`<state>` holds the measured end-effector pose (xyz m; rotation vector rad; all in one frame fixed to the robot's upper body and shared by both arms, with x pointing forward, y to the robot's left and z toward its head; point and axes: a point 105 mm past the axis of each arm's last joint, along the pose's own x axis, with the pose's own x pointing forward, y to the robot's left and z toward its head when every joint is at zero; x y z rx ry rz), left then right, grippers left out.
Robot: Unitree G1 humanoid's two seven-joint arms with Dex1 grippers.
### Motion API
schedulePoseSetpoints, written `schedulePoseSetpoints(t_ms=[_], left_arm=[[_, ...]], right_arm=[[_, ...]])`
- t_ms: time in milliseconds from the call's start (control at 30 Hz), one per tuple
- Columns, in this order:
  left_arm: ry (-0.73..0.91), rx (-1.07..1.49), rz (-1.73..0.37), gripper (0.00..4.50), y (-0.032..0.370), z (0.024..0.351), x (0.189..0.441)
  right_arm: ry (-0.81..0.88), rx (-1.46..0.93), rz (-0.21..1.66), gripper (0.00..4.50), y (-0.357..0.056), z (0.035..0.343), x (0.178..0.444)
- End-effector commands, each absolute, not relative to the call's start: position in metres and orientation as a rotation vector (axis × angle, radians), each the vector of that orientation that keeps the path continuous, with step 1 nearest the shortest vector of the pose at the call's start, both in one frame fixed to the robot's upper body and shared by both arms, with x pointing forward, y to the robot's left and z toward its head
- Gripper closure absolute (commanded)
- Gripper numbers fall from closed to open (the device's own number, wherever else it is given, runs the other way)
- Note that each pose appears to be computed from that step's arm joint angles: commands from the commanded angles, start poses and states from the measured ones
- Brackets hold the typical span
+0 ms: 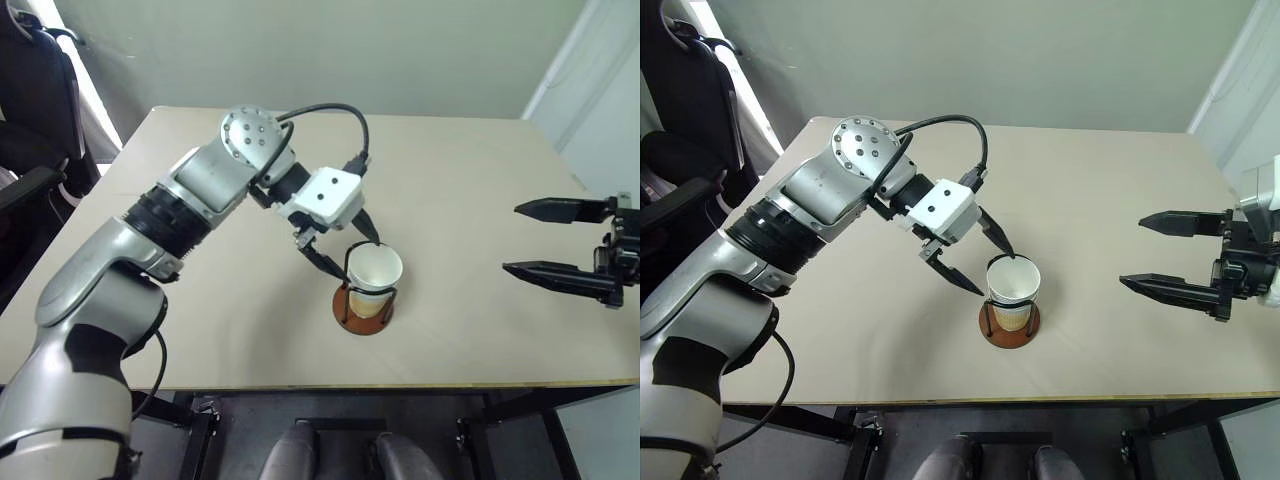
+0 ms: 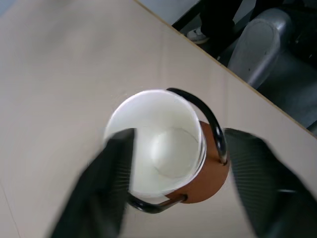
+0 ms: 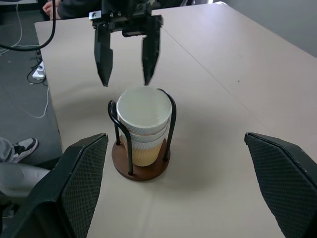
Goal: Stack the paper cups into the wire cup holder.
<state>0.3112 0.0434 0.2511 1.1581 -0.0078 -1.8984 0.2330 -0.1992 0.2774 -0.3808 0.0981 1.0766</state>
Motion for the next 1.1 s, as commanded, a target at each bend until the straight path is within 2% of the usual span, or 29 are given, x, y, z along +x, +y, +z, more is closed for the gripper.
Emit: schedulePoseSetpoints(t_ms=[33, 133, 233, 333, 433, 533, 667, 767, 867, 1100], left_arm=[[-0.106, 1.111, -1.878, 0.06, 0.040, 0.274, 0.312], [-0.108, 0.955, -1.805, 0.06, 0.049, 0.289, 0.319], [-0.049, 0.774, -1.645, 0.06, 0.093, 0.296, 0.325], [0.102, 0.670, -1.530, 0.06, 0.154, 0.279, 0.313], [0.161, 0.529, -1.331, 0.06, 0.193, 0.274, 0.312], [0.221, 0.425, -1.265, 0.06, 0.223, 0.266, 0.287], [0.177, 0.350, -1.217, 0.06, 0.230, 0.273, 0.269], [0.174, 0.302, -1.116, 0.06, 0.246, 0.265, 0.271], [0.167, 0.281, -1.100, 0.06, 0.245, 0.258, 0.268], [0.162, 0.287, -1.040, 0.06, 0.242, 0.253, 0.265]], right_arm=[[0.061, -0.405, 1.081, 0.00, -0.196, 0.285, 0.236], [0.063, -0.389, 1.105, 0.00, -0.196, 0.285, 0.237], [0.129, -0.383, 1.163, 0.00, -0.201, 0.278, 0.223], [0.196, -0.374, 1.141, 0.00, -0.220, 0.271, 0.217], [0.189, -0.372, 1.100, 0.00, -0.235, 0.272, 0.219], [0.164, -0.349, 1.093, 0.00, -0.244, 0.280, 0.219], [0.157, -0.329, 1.085, 0.00, -0.255, 0.282, 0.225], [0.160, -0.290, 1.158, 0.00, -0.242, 0.275, 0.235], [0.154, -0.289, 1.196, 0.00, -0.230, 0.272, 0.245], [0.130, -0.350, 1.174, 0.00, -0.240, 0.284, 0.252]])
